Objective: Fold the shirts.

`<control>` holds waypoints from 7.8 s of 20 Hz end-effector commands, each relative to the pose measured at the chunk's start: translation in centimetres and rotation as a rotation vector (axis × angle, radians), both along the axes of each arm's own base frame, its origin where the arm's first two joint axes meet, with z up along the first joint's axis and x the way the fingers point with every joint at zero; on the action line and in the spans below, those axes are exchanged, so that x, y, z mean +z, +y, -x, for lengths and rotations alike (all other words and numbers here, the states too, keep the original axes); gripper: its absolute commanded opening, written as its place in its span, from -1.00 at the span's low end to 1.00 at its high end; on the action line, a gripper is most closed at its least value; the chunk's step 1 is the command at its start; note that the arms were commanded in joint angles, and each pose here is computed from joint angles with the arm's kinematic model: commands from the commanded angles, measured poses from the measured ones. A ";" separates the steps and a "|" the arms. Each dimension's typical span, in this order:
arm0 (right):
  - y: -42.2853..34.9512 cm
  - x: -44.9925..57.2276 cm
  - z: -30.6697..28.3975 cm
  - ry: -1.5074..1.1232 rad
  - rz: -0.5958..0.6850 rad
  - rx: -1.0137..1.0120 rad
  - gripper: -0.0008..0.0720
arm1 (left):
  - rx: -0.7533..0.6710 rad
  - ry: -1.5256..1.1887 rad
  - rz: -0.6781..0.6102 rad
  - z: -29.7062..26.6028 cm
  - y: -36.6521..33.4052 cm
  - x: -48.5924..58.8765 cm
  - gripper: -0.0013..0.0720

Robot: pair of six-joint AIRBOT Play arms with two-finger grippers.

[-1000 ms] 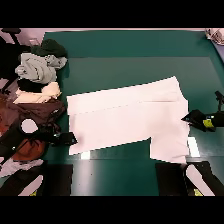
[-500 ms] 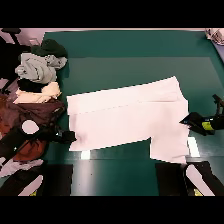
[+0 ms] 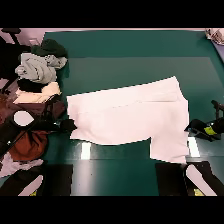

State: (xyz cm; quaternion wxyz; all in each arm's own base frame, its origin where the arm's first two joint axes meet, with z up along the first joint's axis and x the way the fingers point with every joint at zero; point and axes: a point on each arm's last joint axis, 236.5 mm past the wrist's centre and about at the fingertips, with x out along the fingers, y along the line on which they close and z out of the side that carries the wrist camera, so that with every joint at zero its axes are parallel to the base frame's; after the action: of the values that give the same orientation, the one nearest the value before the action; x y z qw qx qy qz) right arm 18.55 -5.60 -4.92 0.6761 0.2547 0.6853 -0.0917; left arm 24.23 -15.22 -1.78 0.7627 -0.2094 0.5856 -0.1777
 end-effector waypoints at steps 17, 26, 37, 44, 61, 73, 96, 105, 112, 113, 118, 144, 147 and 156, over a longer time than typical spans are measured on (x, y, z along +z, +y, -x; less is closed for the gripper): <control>4.3 -4.5 2.2 0.029 -0.198 -0.116 0.63 | 0.052 -0.014 0.032 -1.0 -0.3 0.9 -0.90; 2.9 3.3 -3.2 -0.148 -0.119 -0.019 -0.91 | 0.089 0.001 0.087 -1.2 -1.1 1.7 -0.90; 3.2 12.8 -6.6 -0.417 -0.017 0.018 -0.92 | 0.141 0.007 0.135 -2.4 -1.7 7.3 -0.90; 2.4 16.7 -13.0 -0.516 -0.099 0.015 -0.92 | 0.171 -0.021 0.168 -3.4 -2.0 10.9 -0.90; 3.4 13.0 -27.5 -0.504 -0.190 0.101 -0.92 | 0.545 -0.104 -0.039 -12.4 5.2 6.6 -0.90; 3.9 7.5 -32.7 -0.377 -0.257 0.158 -0.92 | 0.629 -0.010 -0.094 -15.3 6.0 -0.4 -0.90; -0.6 4.1 -30.4 -0.339 -0.266 0.207 0.95 | 0.261 -0.193 -0.217 -18.4 4.0 5.5 0.01; 0.1 -2.3 -27.3 -0.318 -0.326 0.278 0.99 | 0.112 -0.149 -0.121 -20.2 -1.3 5.5 0.00; 6.0 -4.0 -27.7 -0.363 -0.419 0.301 0.92 | -0.063 -0.136 -0.148 -21.2 -7.4 1.9 -0.01; 6.7 -4.4 -27.2 -0.340 -0.410 0.334 0.61 | -0.079 -0.130 -0.150 -21.4 -8.2 1.2 -0.02; 8.6 -2.2 -26.8 -0.351 -0.405 0.405 -0.91 | -0.147 -0.128 -0.162 -21.7 -10.8 -0.9 -0.02; 34.8 20.0 -20.0 -0.480 -0.666 0.352 -0.92 | -0.320 -0.165 -0.117 -18.5 -19.7 -4.0 -0.81; 34.9 18.5 -20.6 -0.447 -0.666 0.338 -0.92 | -0.291 -0.197 -0.096 -19.4 -18.8 0.7 -0.81; 42.1 16.4 -22.8 -0.542 -0.680 0.251 -0.91 | 0.057 -0.331 -0.399 -18.5 4.7 19.1 -0.81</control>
State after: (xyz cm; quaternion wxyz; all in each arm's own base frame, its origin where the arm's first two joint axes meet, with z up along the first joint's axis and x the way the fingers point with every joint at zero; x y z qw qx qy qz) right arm 40.45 33.24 12.21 0.7009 0.3798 0.5275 0.2937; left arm 44.86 -18.63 12.84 0.8595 -0.0466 0.4824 -0.1626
